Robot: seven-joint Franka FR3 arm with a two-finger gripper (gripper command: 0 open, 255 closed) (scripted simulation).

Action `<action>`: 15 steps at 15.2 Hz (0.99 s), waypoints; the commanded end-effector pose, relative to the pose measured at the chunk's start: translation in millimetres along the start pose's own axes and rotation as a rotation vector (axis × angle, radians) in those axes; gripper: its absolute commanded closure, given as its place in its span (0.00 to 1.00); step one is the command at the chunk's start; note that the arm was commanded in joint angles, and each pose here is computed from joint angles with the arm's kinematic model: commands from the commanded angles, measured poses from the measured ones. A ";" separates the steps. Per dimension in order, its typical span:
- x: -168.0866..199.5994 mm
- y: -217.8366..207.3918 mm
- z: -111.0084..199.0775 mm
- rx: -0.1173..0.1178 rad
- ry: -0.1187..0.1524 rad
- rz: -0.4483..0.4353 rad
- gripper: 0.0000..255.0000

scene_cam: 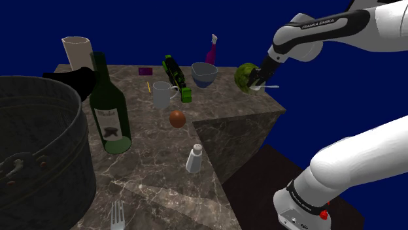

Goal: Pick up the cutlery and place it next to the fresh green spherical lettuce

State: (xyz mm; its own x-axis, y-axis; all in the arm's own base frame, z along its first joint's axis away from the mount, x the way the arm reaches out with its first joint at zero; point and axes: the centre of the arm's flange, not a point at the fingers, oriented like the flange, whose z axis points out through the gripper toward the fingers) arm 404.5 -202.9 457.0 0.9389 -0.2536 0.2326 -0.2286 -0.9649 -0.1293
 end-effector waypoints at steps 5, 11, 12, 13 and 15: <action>-8.0 5.0 30.5 0.000 0.000 0.000 1.00; -15.4 9.1 61.1 0.000 0.000 0.000 1.00; -16.6 9.7 66.1 0.000 0.000 0.000 1.00; -17.9 10.4 71.2 0.000 0.000 0.000 1.00; -20.3 11.8 81.4 0.000 0.000 0.000 1.00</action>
State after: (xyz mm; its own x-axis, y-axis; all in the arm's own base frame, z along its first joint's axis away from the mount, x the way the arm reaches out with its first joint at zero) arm 404.4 -203.5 376.9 0.9389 -0.2536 0.2325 -0.2286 -0.9649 -0.1293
